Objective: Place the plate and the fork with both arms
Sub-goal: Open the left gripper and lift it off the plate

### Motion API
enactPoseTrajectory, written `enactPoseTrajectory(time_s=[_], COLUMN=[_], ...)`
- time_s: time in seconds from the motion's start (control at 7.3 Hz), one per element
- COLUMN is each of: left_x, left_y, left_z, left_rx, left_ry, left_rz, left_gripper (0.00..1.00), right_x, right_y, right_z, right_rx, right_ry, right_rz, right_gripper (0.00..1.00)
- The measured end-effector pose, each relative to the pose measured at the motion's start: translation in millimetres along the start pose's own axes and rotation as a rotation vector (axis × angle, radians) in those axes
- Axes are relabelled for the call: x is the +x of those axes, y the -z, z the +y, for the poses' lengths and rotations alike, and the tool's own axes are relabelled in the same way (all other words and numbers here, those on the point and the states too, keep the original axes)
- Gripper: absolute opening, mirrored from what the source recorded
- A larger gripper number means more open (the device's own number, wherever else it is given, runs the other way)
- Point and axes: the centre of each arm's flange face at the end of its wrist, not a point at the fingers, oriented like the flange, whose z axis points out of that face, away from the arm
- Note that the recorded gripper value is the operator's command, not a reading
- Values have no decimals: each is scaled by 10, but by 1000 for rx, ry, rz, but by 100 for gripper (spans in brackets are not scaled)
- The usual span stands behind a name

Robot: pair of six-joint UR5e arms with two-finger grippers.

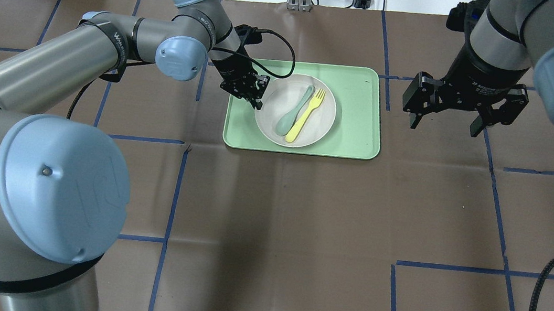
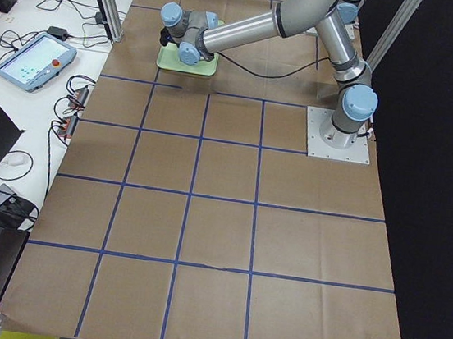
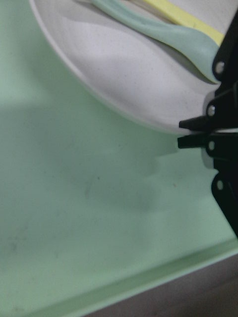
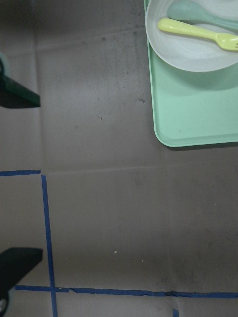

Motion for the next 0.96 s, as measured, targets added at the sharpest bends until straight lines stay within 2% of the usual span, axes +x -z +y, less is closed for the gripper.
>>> enactPoseTrajectory(time_s=[0.14, 0.27, 0.41, 0.55, 0.96], left_x=[2, -2, -17, -27, 30], left_y=[-2, -14, -33, -46, 52], left_z=[-61, -79, -79, -76, -40], left_rx=[-4, -11, -18, -22, -17], left_ry=[-2, -5, -9, -11, -15], left_rz=[-2, -4, -10, -15, -53], left_gripper=[7, 28, 80, 98, 99], right_x=[0, -1, -1, -1, -1], right_y=[0, 0, 1, -3, -10], right_z=[0, 0, 0, -1, -4], right_rx=[0, 0, 0, 0, -2], right_ry=[0, 0, 0, 0, 0], right_rz=[0, 0, 0, 0, 0], right_gripper=[100, 100, 100, 100, 100])
